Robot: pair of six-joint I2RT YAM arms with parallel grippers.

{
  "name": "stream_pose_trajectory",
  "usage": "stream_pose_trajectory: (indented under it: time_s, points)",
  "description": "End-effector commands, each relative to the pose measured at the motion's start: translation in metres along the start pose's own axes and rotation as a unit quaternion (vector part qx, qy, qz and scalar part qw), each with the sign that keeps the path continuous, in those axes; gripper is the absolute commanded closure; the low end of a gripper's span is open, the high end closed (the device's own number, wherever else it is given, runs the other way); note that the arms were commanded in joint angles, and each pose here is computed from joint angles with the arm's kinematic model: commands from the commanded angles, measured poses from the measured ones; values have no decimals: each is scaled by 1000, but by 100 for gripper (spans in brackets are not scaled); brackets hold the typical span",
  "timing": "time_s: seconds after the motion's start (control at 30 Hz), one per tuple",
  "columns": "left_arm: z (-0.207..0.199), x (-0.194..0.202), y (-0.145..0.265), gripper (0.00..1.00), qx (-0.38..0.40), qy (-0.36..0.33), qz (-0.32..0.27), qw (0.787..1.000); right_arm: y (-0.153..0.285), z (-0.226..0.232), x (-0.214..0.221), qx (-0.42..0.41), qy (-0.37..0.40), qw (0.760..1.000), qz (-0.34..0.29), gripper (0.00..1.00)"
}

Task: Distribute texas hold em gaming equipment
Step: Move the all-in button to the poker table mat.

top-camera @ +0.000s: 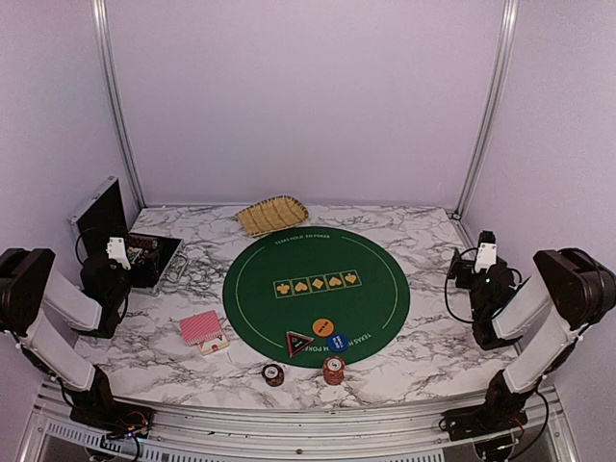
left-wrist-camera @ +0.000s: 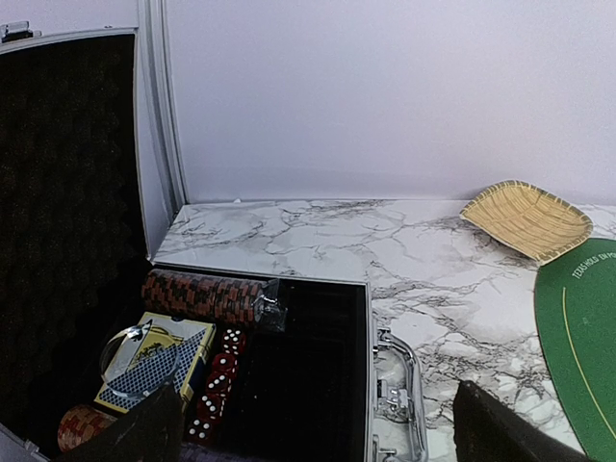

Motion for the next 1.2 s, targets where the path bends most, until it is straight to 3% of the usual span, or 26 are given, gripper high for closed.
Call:
stream_pose_trajectory:
  time_s: [0.0,0.27,0.47,0.7,0.8,0.87,0.97,1.17]
  points:
    - [-2,-17,-12,1,-4,2,8,1000,0,-11,-5,42,-33,999,9,1]
    - [-10,-36,-22,1,3,-27,74,997,20,-15,-9,46,-33,998,-39,1]
    - [-20,-57,-19,1,22,-45,114,992,17,-15,-10,44,-35,998,-38,1]
    - [-32,-76,-13,1,47,-50,190,979,-3,-9,-17,24,-16,1000,-8,1]
    - [-35,-84,-9,1,53,-54,193,978,-30,-17,-42,32,-15,998,51,1]
    - [-37,-88,-4,1,62,-57,188,978,-33,-18,-57,13,7,999,52,1]
    - [-39,-92,-3,1,62,-59,208,974,-24,-26,-82,8,-23,999,30,1]
    - [-42,-110,0,1,52,-65,237,968,-3,-47,-117,11,-179,983,31,1]
Point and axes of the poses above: each gripper's point midway between its finger pads, its own y axis back along the fingers, its own z axis along the line the jaws close on, x = y × z, the point moved 8 cm from there along y, back along the fingers, and after that the axes turned 13 degrees about y, right-handed, at the moved point
